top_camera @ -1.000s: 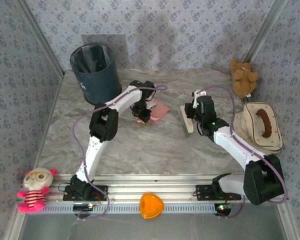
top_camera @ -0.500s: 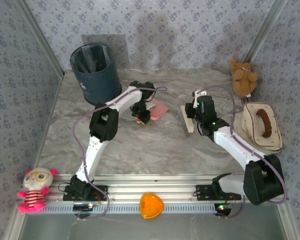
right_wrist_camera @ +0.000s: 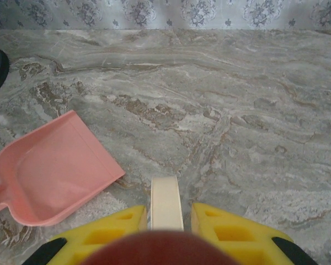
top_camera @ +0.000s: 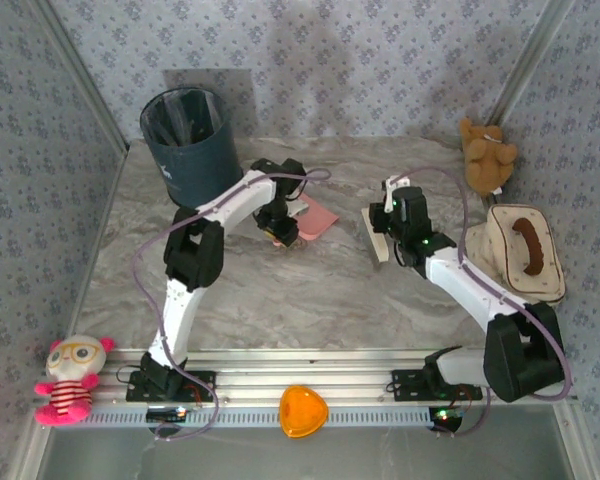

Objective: Sweep away the paper scraps from the table

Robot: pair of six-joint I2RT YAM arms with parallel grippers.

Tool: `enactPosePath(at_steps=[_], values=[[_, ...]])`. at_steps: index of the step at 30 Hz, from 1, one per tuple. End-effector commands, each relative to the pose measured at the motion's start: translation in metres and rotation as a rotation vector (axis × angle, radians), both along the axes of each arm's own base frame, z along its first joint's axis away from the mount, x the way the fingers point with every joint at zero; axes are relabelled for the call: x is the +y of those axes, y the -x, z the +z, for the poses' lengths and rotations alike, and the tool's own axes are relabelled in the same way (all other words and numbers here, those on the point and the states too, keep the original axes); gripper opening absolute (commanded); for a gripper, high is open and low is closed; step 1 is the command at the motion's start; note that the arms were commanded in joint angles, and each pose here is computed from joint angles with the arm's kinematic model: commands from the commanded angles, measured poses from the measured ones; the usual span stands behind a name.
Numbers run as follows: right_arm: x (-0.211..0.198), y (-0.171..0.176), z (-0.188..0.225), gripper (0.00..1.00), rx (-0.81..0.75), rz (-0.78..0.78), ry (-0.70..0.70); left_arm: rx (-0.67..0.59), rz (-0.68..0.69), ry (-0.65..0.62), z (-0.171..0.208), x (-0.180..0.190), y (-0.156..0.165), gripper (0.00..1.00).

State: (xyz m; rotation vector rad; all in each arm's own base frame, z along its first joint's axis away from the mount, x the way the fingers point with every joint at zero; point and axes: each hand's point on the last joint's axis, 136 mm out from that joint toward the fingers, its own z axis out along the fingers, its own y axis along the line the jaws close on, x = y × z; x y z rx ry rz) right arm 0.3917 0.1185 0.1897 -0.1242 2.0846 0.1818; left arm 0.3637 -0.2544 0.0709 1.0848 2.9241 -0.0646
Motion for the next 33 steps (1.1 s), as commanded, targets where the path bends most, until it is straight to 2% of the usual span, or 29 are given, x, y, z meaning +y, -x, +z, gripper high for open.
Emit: enactPosePath(at_steps=[1, 7, 15, 23, 33], values=[[0.006, -0.02, 0.033, 0.0, -0.088, 0.018, 0.025, -0.068, -0.026, 0.031, 0.038, 0.005, 0.008, 0.48], [0.023, -0.046, 0.042, 0.0, -0.137, 0.08, 0.11, -0.168, 0.006, 0.109, 0.081, 0.016, 0.021, 0.48], [0.065, -0.074, 0.046, 0.0, -0.267, 0.231, 0.259, -0.243, 0.172, 0.297, 0.124, 0.038, 0.037, 0.48], [0.103, -0.082, 0.034, 0.0, -0.357, 0.377, 0.388, -0.287, 0.346, 0.397, 0.134, 0.064, 0.046, 0.48], [0.15, -0.072, 0.005, 0.0, -0.4, 0.555, 0.492, -0.313, 0.446, 0.419, 0.131, 0.083, 0.055, 0.48]])
